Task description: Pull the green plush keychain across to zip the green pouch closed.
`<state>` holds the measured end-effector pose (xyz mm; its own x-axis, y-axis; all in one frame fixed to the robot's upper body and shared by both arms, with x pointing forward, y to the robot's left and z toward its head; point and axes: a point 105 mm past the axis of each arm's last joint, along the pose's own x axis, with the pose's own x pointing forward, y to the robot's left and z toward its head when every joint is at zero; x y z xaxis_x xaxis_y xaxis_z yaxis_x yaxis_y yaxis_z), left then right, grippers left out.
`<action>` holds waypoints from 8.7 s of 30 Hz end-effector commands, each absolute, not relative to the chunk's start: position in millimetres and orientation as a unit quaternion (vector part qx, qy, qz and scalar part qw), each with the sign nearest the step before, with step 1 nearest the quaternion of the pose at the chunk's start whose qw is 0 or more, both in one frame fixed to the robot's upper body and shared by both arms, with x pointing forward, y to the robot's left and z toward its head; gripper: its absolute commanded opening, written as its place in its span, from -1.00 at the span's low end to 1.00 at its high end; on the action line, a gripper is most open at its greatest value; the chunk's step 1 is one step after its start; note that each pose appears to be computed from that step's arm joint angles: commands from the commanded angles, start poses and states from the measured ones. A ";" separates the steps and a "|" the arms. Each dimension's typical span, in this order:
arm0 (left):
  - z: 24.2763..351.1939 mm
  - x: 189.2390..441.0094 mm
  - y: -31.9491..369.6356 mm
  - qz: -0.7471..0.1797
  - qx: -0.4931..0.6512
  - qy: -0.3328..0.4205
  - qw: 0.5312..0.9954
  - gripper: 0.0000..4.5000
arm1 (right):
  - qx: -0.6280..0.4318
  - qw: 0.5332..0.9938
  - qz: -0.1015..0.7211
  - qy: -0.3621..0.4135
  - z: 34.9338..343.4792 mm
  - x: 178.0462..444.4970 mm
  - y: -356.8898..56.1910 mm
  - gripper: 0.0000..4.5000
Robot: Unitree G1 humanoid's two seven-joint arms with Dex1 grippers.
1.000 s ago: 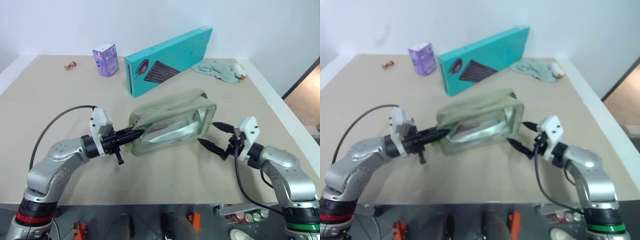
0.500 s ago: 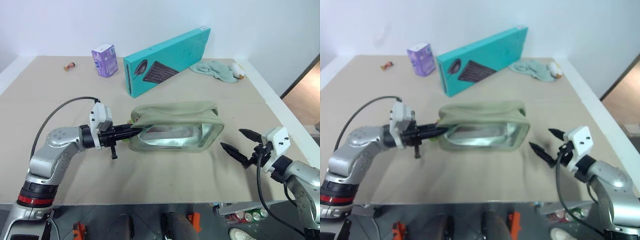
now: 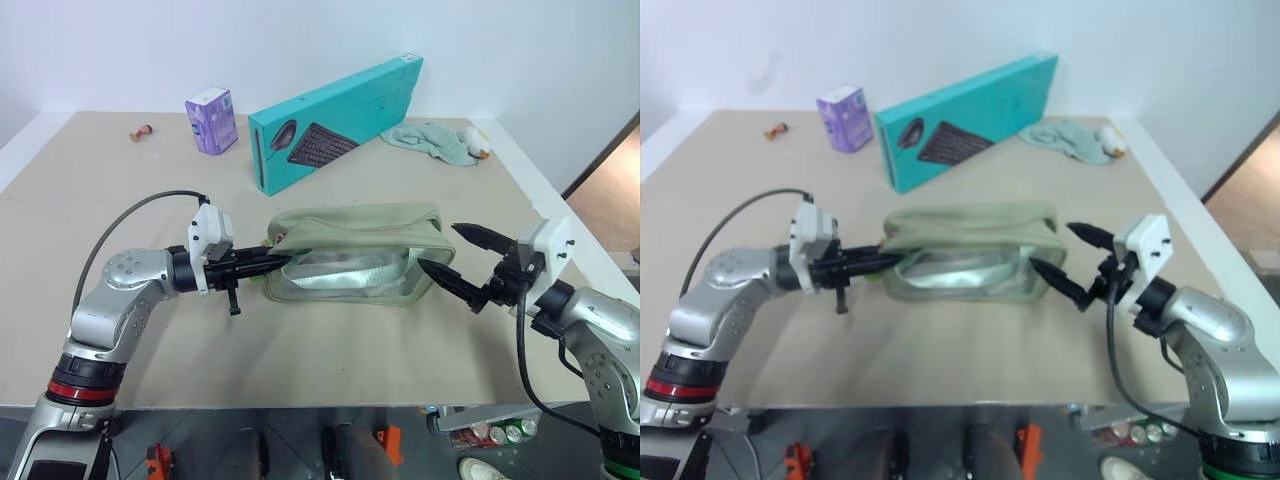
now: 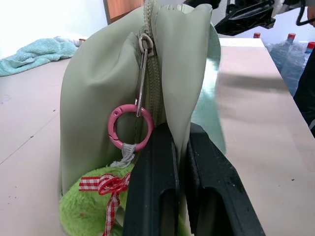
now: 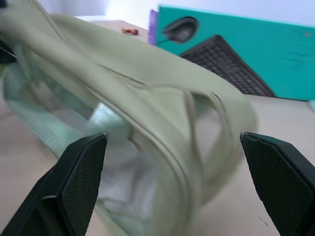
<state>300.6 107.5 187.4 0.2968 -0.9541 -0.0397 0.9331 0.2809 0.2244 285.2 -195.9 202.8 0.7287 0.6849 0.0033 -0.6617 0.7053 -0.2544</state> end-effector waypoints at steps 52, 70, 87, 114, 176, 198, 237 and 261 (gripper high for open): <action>170.3 329.9 162.3 -0.392 -0.015 -0.012 0.920 0.99 | -0.162 0.898 0.405 -0.057 208.1 279.6 -183.3 -1.00; 187.0 298.2 186.4 -0.437 -0.030 0.023 0.899 0.99 | -0.170 0.900 0.399 -0.050 206.4 274.6 -185.2 -1.00; 169.6 321.8 161.4 -0.433 0.037 -0.009 0.901 0.99 | -0.174 0.899 0.398 -0.056 210.8 278.3 -181.1 -1.00; 183.2 334.8 154.9 -0.441 0.069 -0.062 0.893 -0.98 | -0.177 0.903 0.389 -0.047 204.6 280.4 -189.3 -1.00; 265.4 311.3 133.5 -0.572 0.198 -0.102 0.789 0.21 | -0.178 0.896 0.404 -0.045 202.8 284.9 -184.7 -1.00; 192.2 301.9 120.2 -0.509 0.104 -0.061 0.853 0.21 | -0.183 0.894 0.407 -0.041 201.8 287.3 -183.8 -1.00; 181.7 304.4 88.5 -0.537 0.107 -0.076 0.833 -1.00 | -0.235 0.813 0.512 -0.146 282.7 298.5 -87.3 0.94; 178.6 306.4 87.9 -0.530 0.106 -0.069 0.838 -1.00 | -0.210 0.802 0.543 -0.133 266.6 307.9 -79.4 -0.99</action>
<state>308.1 93.5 181.4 0.4439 -0.8959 0.0182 0.8653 0.4339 0.2512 313.3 -83.0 253.7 0.3936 0.9183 -0.0427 -0.8301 0.3351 -0.4457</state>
